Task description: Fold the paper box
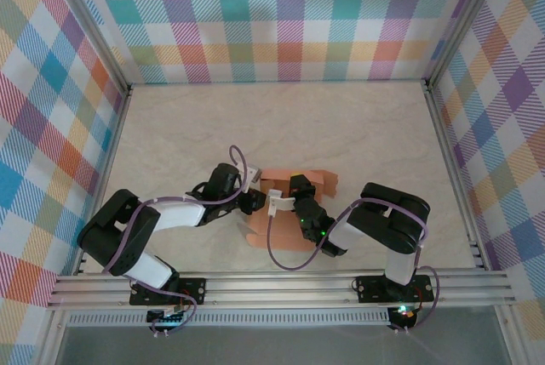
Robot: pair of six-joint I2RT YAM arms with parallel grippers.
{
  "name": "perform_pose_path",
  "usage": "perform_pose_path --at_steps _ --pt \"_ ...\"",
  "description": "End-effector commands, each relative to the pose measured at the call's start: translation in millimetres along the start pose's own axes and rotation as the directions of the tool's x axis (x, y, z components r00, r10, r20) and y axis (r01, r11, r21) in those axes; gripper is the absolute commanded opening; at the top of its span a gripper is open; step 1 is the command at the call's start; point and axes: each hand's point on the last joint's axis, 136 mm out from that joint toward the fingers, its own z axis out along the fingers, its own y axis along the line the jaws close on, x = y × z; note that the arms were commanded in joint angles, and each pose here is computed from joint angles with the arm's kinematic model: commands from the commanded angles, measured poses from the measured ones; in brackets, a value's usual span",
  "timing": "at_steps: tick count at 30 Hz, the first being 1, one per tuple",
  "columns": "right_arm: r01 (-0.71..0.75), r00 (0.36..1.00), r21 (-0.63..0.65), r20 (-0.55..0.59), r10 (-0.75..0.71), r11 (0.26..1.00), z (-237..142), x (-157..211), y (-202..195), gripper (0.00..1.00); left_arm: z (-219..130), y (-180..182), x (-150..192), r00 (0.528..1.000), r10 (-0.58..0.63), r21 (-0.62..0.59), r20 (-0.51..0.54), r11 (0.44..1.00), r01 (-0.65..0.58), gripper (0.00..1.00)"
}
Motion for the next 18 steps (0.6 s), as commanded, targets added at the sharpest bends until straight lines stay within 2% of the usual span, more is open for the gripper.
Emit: perform_pose_path --at_steps 1,9,12,18 --pt "0.021 1.0 -0.042 0.018 -0.02 0.999 -2 -5 11 0.0 7 1 -12 0.999 -0.014 -0.06 0.041 0.998 0.016 0.28" --pt "0.006 1.0 -0.04 0.018 -0.006 0.999 -6 -7 10 0.0 13 -3 -18 0.998 0.004 -0.106 0.067 0.994 0.003 0.24" --pt "-0.004 1.0 -0.057 0.017 0.005 0.998 -7 -6 12 0.0 11 2 -22 0.996 -0.006 -0.138 0.09 0.99 0.018 0.3" --pt "-0.025 1.0 -0.086 0.011 0.026 0.996 -10 -5 13 0.0 10 8 -30 0.991 -0.028 -0.177 0.128 0.983 0.05 0.31"
